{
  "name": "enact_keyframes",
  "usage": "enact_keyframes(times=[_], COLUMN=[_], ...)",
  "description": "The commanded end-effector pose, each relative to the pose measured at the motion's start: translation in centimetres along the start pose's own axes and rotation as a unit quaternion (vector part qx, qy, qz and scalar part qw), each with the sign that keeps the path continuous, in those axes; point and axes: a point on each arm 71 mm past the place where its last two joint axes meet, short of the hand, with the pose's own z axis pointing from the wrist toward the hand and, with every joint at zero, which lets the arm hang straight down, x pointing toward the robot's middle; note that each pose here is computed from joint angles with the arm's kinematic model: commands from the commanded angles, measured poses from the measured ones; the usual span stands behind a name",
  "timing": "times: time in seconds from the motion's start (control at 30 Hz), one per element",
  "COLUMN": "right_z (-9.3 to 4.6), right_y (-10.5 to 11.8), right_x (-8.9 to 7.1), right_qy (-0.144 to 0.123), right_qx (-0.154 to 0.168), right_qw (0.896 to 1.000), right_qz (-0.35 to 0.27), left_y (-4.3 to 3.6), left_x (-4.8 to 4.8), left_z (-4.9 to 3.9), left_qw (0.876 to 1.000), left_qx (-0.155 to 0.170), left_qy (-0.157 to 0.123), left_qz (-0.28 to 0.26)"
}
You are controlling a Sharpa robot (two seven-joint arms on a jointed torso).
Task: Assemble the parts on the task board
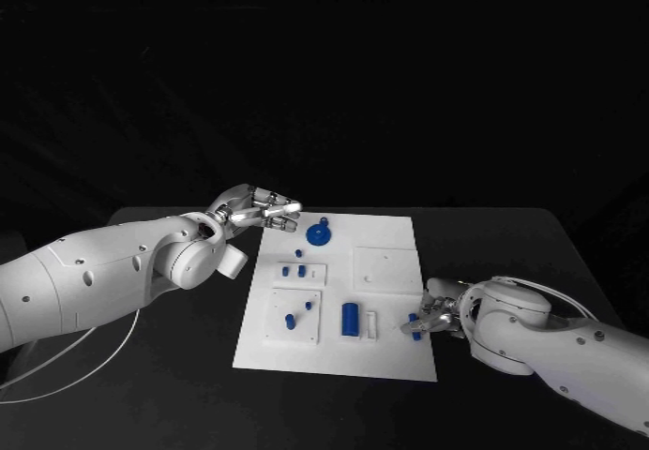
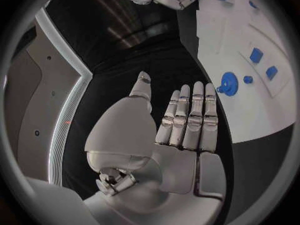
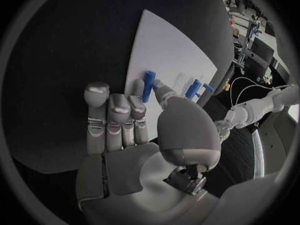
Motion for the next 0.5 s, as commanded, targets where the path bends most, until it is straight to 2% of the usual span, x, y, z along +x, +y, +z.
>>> enact_keyframes(times=[0.03,0.27,0.37,0.5], right_z=[0.5,0.6,0.5,0.3], right_y=[-0.6,-0.5,-0.5,-0.3], right_x=[0.6,1.1,1.5,1.7], right_qy=[-0.021,-0.004,0.014,0.026], right_qx=[0.027,0.026,0.024,0.018], right_qw=[0.999,0.999,1.0,0.999], right_qz=[-0.031,-0.028,-0.009,0.02], left_y=[0.02,0.13,0.16,0.18], left_x=[0.08,-0.08,-0.12,-0.13], left_z=[0.02,-0.04,-0.06,-0.09], left_qw=[1.0,1.0,1.0,1.0], left_qx=[-0.002,-0.006,-0.008,-0.009], left_qy=[0.01,0.009,0.009,0.009], left_qz=[-0.008,-0.011,-0.011,-0.011])
